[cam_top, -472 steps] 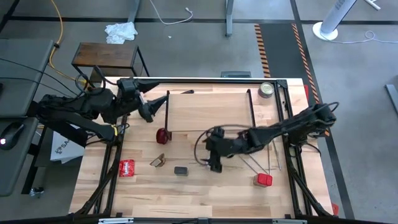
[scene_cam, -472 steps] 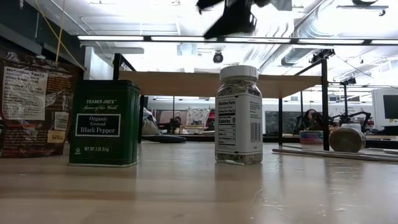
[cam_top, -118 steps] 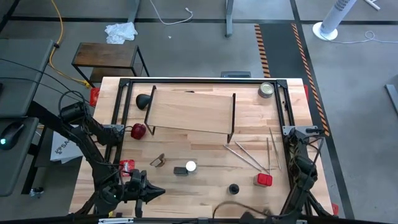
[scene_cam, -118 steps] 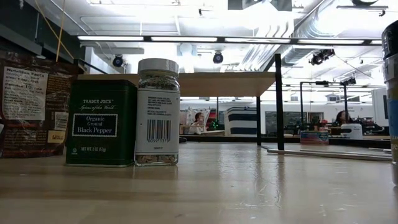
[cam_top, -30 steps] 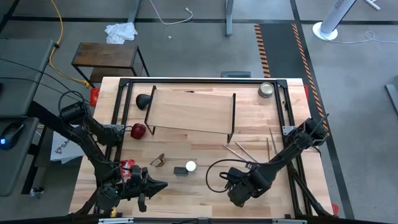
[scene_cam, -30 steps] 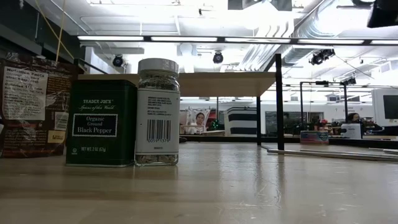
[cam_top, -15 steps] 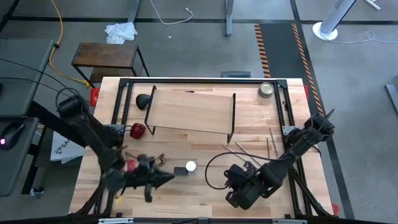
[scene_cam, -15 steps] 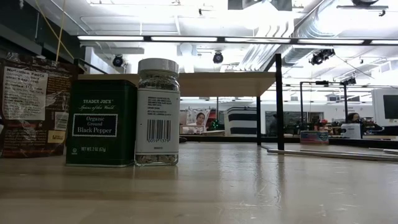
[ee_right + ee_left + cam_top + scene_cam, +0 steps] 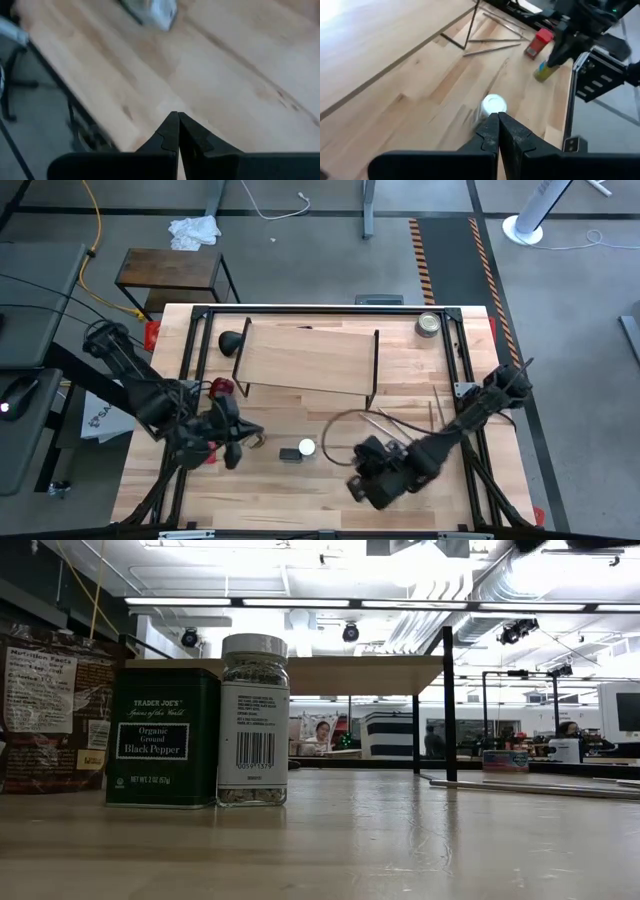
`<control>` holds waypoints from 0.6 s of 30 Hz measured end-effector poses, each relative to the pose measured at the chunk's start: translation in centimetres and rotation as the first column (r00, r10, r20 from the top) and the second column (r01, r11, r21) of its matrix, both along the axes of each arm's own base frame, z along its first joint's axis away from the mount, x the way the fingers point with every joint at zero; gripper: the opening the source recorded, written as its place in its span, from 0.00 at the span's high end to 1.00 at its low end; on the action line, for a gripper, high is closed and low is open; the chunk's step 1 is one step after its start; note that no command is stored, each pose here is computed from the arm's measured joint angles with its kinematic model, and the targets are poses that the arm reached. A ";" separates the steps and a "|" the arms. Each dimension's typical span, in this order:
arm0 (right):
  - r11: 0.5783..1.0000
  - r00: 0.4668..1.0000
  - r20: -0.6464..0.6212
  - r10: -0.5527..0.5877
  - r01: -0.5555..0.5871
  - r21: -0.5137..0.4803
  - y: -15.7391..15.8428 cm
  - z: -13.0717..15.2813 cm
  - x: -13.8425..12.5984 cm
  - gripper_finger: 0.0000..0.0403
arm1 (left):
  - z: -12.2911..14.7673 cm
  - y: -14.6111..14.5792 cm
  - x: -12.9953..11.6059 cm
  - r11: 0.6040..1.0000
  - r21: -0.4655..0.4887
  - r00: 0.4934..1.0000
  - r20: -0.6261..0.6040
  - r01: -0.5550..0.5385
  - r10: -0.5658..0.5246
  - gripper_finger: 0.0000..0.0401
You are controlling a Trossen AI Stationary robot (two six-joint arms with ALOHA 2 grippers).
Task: Shelf spices
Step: Adjust the white seasoning bottle
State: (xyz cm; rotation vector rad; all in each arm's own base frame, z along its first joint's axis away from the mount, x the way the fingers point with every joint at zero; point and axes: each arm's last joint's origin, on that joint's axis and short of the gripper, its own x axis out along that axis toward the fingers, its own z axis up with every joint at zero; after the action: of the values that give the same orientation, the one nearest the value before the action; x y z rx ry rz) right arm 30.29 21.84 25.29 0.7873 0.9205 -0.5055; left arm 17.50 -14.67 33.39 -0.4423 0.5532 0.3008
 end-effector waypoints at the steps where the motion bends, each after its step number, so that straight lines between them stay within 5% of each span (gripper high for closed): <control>1: 1.000 1.000 0.019 -0.025 0.025 0.001 -0.4 -0.3 0.8 1.00 | 0.1 0.0 -0.5 1.000 0.005 1.000 -0.003 -0.001 0.001 1.00; 8: 0.973 0.974 0.023 -0.226 0.227 -0.043 -4.9 -2.7 4.8 1.00 | -0.1 0.0 -2.2 0.999 0.032 1.000 -0.024 -0.012 0.013 1.00; 14: 0.990 0.992 -0.003 -0.129 0.129 0.053 -6.3 -5.4 8.0 1.00 | -0.2 0.3 -2.2 0.998 0.055 0.999 -0.022 -0.039 0.040 1.00; 18: 0.993 0.993 -0.016 -0.117 0.117 0.029 -6.7 -6.3 8.5 1.00 | -0.2 0.4 -2.2 0.997 0.036 0.997 -0.010 -0.072 0.072 1.00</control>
State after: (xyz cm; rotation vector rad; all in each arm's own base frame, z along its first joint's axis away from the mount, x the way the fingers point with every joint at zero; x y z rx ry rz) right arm 38.76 15.17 19.00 0.8691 0.9004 -0.6019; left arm 15.31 -14.30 33.21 -0.4266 0.5429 0.3817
